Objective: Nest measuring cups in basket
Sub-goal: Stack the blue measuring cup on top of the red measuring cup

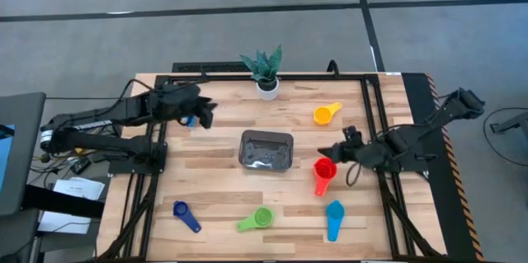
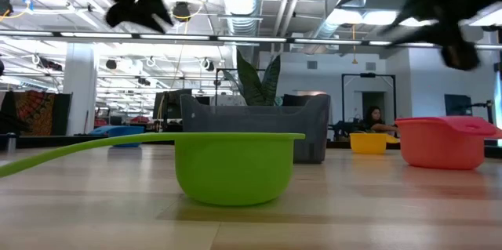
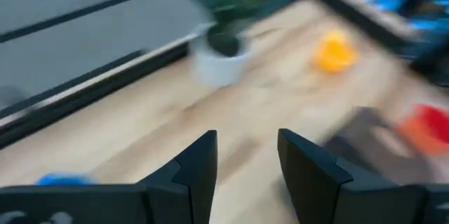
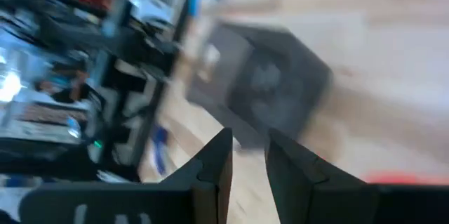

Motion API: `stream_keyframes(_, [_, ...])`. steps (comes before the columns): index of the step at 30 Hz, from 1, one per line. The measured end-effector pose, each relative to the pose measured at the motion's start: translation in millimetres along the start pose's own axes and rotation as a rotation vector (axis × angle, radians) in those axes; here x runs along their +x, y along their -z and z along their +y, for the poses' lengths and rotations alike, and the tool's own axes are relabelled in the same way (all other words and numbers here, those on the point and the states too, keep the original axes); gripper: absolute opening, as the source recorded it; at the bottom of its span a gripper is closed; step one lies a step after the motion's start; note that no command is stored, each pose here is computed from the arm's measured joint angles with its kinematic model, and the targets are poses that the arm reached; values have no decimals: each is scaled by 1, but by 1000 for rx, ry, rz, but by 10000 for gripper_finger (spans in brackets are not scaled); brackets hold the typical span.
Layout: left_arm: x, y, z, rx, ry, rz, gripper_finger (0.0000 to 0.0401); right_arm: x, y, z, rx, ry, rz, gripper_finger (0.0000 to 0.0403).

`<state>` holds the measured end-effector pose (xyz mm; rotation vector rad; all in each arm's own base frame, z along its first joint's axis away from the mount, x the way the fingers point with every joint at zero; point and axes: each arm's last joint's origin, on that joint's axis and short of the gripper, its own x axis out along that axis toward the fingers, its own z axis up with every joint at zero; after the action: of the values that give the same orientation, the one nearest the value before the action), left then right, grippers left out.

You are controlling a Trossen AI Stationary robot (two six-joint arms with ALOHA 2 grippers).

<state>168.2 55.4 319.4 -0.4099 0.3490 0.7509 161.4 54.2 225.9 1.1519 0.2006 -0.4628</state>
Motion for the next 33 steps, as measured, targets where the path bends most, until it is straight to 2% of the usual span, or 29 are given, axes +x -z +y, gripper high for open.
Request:
stream_keyframes(3, [2,7,16,-23,-134,86,139,5,-13,12,-39,-94,-86,110])
stream_keyframes(5, [5,9,24,-40,-174,137,139,6,-22,20,-79,-157,-145,113])
stream_keyframes(8, [12,13,35,-69,-184,216,139,7,-33,28,-122,-225,-220,121])
stream_keyframes(12, [19,14,46,-106,-167,282,139,9,-43,32,-149,-285,-227,140])
stream_keyframes(18, [17,19,62,-117,-228,377,139,16,-50,29,-161,-295,-181,190])
stream_keyframes(24, [25,29,76,-228,-312,384,140,20,-56,27,-195,-291,-181,245])
stream_keyframes(33, [49,59,90,-319,-442,503,174,22,-63,24,-227,-268,-202,260])
